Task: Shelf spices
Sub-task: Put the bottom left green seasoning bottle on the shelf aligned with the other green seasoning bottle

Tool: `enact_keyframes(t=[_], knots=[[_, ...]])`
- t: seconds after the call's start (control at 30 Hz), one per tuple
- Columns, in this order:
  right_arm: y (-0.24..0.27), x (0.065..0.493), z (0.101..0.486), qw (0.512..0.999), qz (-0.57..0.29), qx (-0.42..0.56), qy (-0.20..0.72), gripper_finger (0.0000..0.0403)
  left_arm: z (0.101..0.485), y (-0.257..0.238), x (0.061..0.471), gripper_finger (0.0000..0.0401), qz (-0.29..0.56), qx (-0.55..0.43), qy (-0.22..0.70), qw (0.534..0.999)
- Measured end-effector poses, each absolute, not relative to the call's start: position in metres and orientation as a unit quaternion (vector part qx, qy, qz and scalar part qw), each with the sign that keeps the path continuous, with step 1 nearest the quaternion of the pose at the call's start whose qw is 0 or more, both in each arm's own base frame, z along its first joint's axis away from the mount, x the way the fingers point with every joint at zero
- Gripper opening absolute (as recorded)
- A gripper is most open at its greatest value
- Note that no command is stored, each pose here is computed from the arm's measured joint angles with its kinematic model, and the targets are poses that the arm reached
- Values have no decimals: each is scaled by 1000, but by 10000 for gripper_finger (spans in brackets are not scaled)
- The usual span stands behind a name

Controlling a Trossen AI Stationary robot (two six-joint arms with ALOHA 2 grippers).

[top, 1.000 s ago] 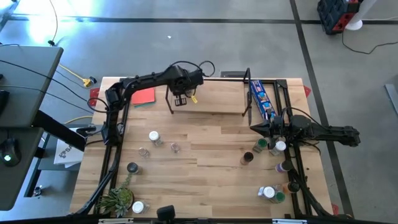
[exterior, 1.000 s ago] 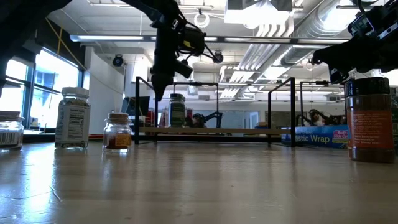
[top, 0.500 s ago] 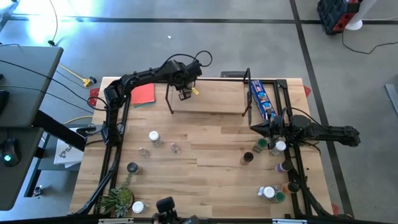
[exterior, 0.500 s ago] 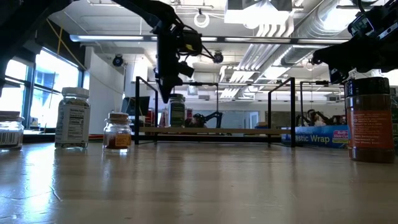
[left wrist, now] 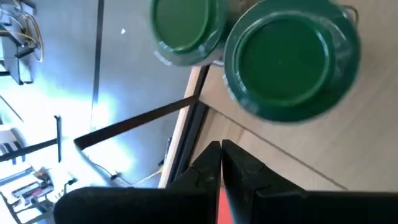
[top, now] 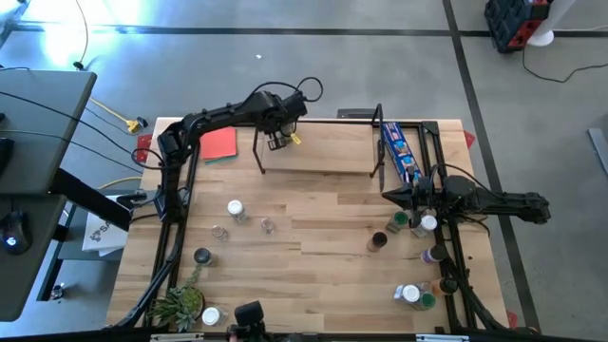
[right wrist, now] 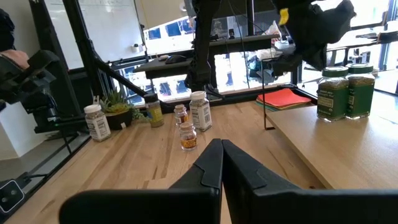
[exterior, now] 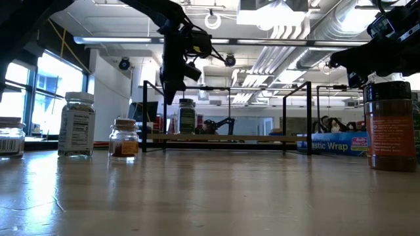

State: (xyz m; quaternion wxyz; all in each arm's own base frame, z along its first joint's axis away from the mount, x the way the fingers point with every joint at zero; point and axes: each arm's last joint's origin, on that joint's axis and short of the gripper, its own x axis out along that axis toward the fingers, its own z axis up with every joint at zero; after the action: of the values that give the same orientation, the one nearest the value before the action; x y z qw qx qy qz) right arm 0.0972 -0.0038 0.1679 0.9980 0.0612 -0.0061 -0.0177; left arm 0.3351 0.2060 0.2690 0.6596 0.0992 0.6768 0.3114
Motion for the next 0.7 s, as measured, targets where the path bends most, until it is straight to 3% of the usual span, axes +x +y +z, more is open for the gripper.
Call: enact_keyframes(t=[0.17, 0.37, 0.6, 0.7], knots=[[-4, 97, 168, 998, -18, 61, -6, 0, 300, 194, 326, 27, 279, 85, 635, 715], [-4, 97, 168, 998, -18, 61, -6, 0, 325, 206, 315, 115, 298, -21, 536, 790], [-4, 97, 168, 998, -18, 61, -6, 0, 297, 231, 321, 247, 327, -132, 522, 777], [-4, 97, 168, 998, -18, 61, -6, 0, 287, 234, 326, 286, 335, -147, 524, 769]])
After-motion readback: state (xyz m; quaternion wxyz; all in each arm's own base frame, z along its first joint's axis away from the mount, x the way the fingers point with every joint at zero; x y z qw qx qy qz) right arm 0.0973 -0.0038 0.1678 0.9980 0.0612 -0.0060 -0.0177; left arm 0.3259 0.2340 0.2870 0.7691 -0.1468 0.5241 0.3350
